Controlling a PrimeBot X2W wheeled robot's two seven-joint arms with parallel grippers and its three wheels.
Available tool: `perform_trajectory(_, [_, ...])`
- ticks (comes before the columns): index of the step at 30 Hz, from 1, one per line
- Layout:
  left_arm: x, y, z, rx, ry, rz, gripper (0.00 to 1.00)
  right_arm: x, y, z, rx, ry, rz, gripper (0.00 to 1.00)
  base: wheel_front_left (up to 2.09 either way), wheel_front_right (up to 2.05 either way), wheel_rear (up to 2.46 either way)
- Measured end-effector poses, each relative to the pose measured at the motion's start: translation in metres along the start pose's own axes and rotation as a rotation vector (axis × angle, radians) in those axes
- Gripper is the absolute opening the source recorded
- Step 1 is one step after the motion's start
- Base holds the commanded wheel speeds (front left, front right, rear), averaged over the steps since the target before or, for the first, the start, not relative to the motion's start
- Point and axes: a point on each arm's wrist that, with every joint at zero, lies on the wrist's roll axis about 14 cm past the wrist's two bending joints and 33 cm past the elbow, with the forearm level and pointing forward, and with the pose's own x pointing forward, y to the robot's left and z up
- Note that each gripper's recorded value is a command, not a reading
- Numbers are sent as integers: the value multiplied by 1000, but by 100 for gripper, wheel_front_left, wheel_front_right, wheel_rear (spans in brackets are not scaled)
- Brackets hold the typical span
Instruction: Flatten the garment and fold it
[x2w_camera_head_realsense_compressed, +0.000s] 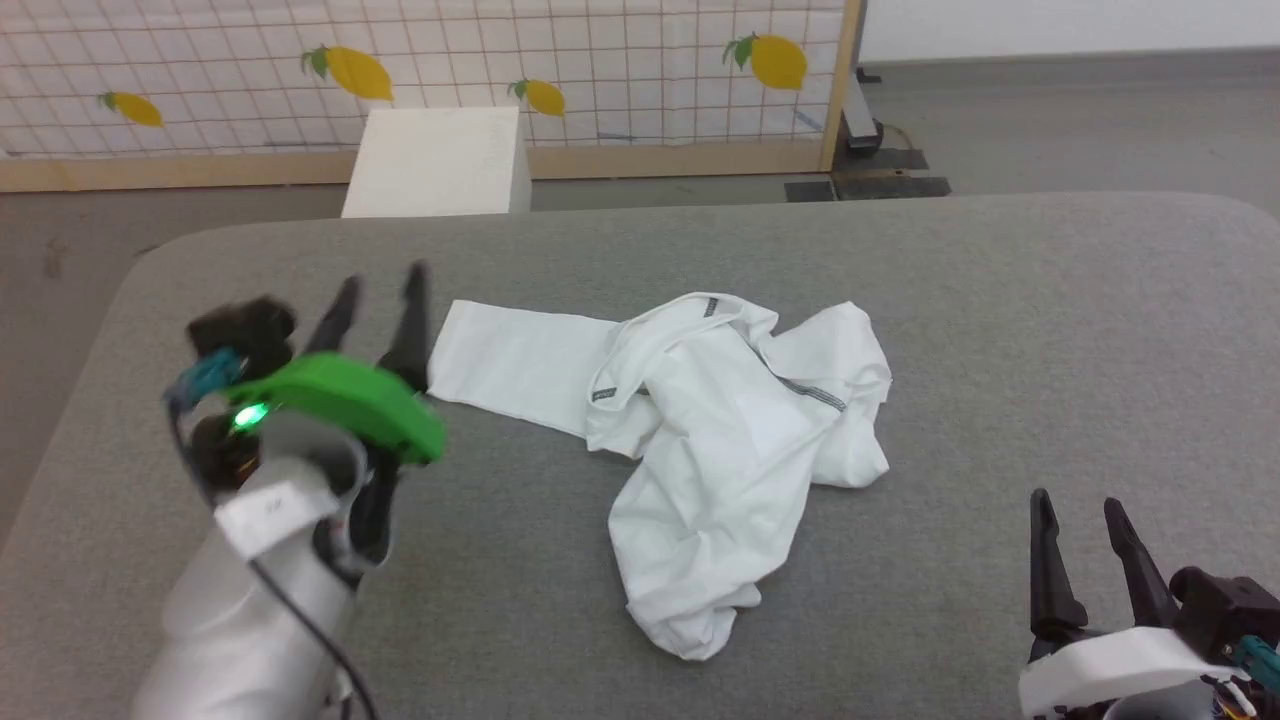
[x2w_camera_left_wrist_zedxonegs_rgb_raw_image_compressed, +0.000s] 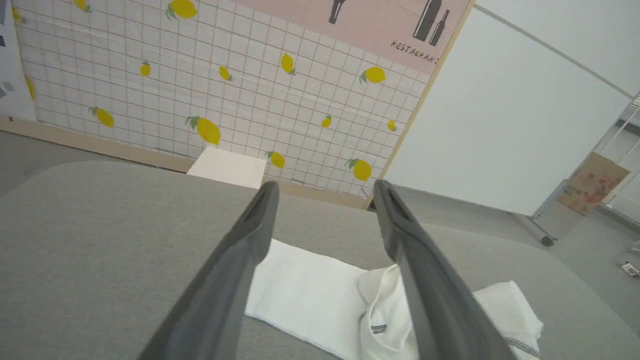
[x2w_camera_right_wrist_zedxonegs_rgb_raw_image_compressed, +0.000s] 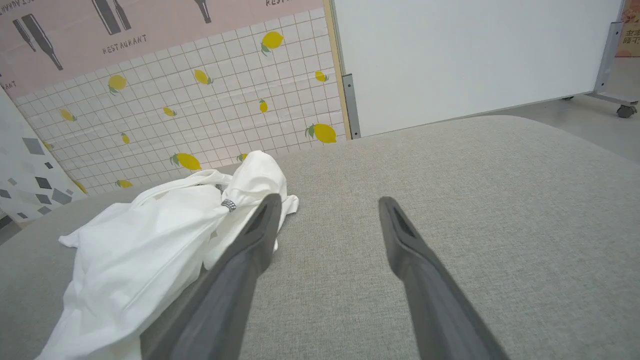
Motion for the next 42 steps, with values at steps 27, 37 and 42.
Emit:
perform_trajectory(27, [-93, 55, -43, 202, -33, 244, 100, 119, 90, -28, -213, 434, 215, 100, 0, 0, 0])
perform_trajectory(37, [-86, 73, -57, 198, 0, 280, 100, 141, 88, -87, -447, 720, 229, 100, 0, 0, 0])
perform_trajectory(42, [-87, 82, -64, 201, 22, 297, 100, 144, 90, -102, -430, 749, 235, 0, 0, 0, 0])
